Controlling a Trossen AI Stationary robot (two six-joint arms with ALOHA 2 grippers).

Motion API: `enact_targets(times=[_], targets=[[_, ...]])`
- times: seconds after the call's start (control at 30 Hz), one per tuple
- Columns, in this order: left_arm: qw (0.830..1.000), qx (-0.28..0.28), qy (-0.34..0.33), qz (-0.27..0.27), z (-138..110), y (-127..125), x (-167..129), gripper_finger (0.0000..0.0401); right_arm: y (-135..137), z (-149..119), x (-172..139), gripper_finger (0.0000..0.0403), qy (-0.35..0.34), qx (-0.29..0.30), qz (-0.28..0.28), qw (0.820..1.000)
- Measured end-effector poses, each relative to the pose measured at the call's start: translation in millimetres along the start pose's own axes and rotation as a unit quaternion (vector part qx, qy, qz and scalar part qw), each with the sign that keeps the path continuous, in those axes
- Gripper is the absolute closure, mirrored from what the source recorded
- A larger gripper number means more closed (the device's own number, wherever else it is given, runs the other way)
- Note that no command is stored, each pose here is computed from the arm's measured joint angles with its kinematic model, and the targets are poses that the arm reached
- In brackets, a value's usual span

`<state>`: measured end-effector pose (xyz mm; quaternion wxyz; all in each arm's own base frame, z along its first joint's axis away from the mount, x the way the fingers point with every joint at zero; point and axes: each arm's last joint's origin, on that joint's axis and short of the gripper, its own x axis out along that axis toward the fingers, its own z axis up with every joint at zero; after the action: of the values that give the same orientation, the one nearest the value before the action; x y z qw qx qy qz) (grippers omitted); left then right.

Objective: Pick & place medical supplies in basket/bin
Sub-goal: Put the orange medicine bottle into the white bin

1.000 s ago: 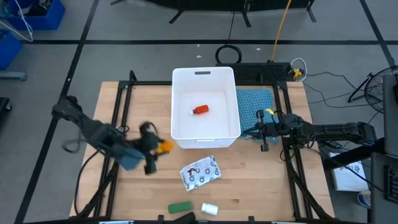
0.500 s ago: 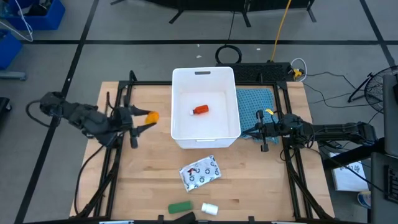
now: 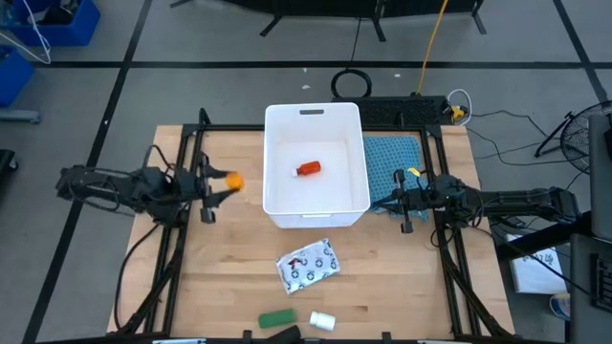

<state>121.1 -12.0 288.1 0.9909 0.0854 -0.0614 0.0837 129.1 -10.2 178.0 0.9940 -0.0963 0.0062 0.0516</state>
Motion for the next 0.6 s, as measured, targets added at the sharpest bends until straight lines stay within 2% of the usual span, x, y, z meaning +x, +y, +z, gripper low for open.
enact_targets(times=[0.17, 0.3, 0.43, 0.6], targets=[[0.991, -0.079, -0.031, 0.108, -7.3, 17.4, -5.2, 0.0217, -0.2, 0.6, 0.0, 0.0402, -0.003, -0.005, -0.001, 1.000], [0.985, -0.095, -0.021, 0.146, 5.7, 29.4, 2.9, 0.0217, -0.4, 1.9, 0.0, 0.0402, -0.010, -0.014, -0.002, 1.000], [0.986, -0.084, 0.024, 0.144, 21.0, 40.4, 28.2, 0.0217, -0.6, 2.6, -0.1, 0.0402, -0.014, -0.015, -0.003, 1.000], [0.989, -0.076, 0.089, 0.086, 38.3, 56.4, 86.2, 0.0217, -0.5, 2.4, 0.0, 0.0402, -0.012, -0.014, -0.003, 1.000]])
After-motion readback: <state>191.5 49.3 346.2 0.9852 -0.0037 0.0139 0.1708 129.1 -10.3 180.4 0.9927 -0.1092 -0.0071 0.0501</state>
